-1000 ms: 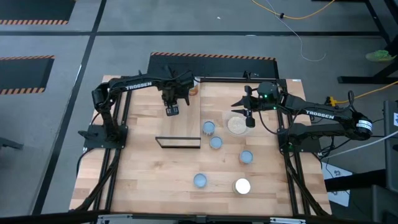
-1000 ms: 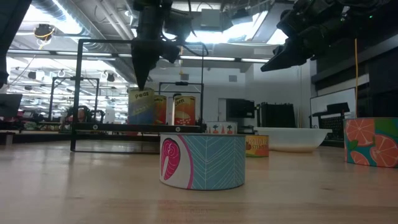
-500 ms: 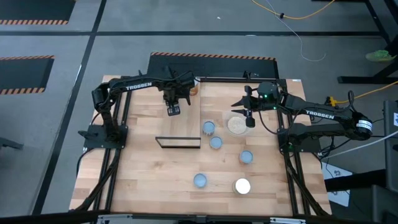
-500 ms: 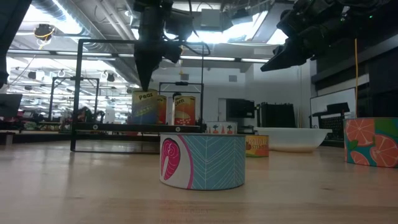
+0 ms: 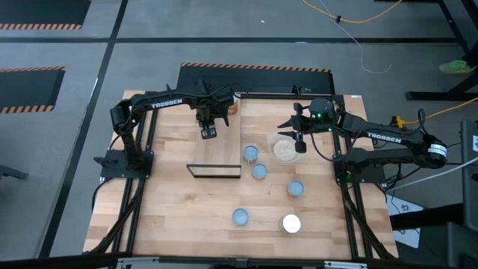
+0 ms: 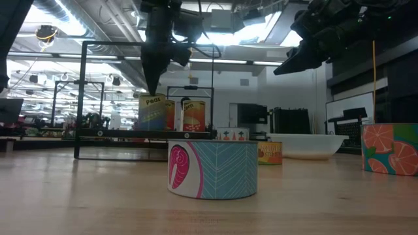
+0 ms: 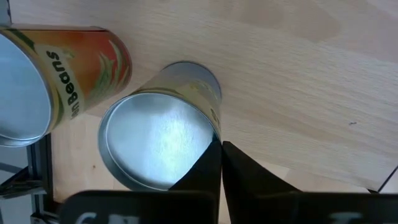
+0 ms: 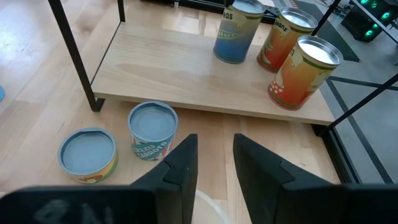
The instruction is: Pick and place cans onto a shelf
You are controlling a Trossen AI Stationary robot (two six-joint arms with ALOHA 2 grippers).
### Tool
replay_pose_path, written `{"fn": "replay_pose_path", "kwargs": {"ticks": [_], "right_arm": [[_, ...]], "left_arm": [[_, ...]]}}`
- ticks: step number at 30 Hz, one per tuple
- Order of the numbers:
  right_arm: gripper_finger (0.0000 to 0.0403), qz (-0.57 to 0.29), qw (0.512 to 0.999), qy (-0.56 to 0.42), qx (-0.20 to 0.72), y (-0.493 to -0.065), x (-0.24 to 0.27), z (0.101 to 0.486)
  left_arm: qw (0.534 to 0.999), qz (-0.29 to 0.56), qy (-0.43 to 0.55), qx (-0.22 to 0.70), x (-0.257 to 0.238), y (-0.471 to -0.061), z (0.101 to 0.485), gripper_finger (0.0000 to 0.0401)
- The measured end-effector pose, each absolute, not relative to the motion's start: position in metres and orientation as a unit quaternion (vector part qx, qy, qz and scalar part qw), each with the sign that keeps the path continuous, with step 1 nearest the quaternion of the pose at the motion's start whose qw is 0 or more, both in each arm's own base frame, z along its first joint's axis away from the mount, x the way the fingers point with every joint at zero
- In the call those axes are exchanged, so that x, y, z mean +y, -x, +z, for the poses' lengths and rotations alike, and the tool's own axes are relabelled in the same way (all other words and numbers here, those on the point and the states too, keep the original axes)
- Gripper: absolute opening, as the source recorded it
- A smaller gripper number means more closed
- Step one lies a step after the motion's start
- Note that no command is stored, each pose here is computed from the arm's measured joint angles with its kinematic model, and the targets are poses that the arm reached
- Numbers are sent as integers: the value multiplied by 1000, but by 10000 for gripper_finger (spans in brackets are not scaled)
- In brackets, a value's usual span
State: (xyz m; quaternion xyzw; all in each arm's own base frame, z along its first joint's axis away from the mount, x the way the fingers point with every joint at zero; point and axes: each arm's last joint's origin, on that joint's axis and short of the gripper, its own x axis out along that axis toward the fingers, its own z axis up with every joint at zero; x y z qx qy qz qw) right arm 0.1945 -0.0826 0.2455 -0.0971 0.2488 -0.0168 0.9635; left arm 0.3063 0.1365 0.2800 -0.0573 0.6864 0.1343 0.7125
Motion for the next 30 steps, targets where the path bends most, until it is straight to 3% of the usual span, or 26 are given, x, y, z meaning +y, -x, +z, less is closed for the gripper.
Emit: {"fn": "replay_pose_path", "kwargs": {"ticks": [11, 18, 25, 30], "right_arm": [[108, -17, 964, 97, 249, -194, -83, 245], [108, -15, 965, 98, 243, -195, -83, 246], [108, 48, 982, 41, 177, -199, -79, 256], [108, 116, 984, -36, 131, -205, -73, 284]], "left_arm": [[712, 134, 57, 686, 136, -306, 280, 65], [715, 138, 59, 683, 136, -305, 283, 67], [751, 137, 39, 645, 123, -288, 315, 69], [786, 136, 24, 603, 104, -271, 344, 68]]}}
